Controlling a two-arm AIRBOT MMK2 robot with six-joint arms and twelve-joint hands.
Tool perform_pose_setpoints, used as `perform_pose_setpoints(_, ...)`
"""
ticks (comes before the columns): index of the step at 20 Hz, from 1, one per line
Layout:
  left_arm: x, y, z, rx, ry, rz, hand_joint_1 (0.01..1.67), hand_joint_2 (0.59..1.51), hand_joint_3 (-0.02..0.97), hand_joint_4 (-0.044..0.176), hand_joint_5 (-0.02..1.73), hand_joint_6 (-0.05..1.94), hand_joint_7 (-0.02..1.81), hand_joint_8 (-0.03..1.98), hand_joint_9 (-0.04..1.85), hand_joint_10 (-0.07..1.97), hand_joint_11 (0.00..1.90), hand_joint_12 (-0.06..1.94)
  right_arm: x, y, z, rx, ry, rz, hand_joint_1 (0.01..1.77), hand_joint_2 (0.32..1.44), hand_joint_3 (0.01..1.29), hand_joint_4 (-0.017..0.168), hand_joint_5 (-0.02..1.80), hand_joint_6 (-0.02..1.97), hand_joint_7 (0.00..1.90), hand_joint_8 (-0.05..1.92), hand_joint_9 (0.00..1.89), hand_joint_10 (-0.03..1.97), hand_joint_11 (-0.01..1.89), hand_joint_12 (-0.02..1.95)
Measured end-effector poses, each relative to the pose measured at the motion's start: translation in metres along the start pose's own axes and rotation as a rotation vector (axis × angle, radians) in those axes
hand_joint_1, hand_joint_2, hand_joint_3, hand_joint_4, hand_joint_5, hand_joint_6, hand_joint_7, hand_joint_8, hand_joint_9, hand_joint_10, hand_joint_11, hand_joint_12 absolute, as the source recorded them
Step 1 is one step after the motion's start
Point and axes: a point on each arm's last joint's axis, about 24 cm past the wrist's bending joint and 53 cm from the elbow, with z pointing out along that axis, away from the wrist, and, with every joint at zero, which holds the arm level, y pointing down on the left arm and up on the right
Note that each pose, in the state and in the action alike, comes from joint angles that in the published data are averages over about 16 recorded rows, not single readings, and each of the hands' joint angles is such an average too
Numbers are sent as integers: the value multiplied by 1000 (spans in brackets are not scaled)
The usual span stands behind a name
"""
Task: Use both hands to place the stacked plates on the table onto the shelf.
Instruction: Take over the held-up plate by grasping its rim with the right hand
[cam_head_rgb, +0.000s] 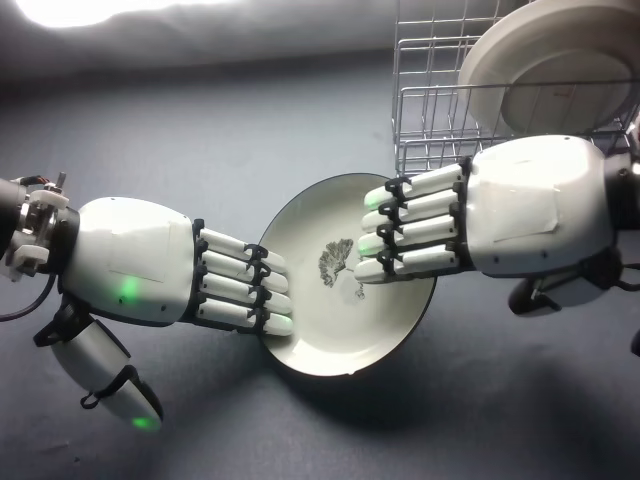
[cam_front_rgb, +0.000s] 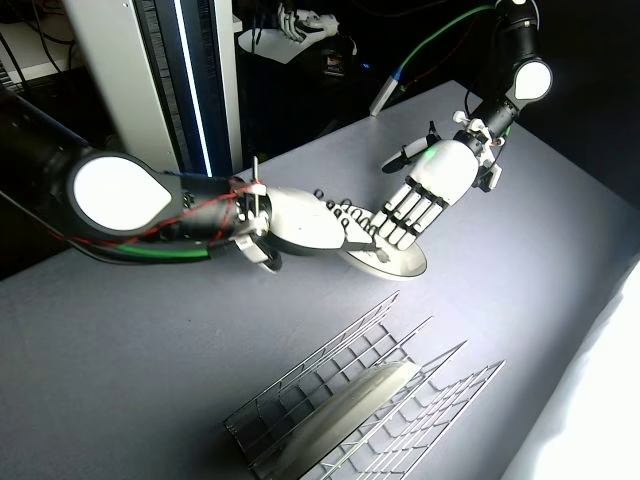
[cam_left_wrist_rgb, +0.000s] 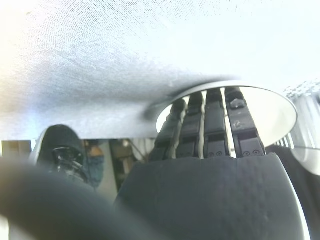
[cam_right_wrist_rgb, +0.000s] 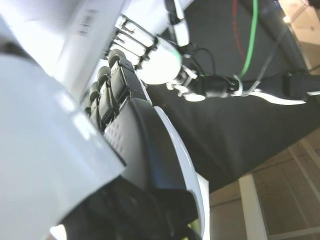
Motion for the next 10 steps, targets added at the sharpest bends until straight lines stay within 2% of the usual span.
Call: perform_pose_setpoints(10, 0, 0, 0, 0, -1, 1, 22, 1077, 20, -11, -10, -33, -2, -16, 0, -18, 16, -22, 6, -10, 32, 5, 6, 0, 1127, 1006, 14, 5, 18, 12, 11, 13, 21, 18, 19, -10)
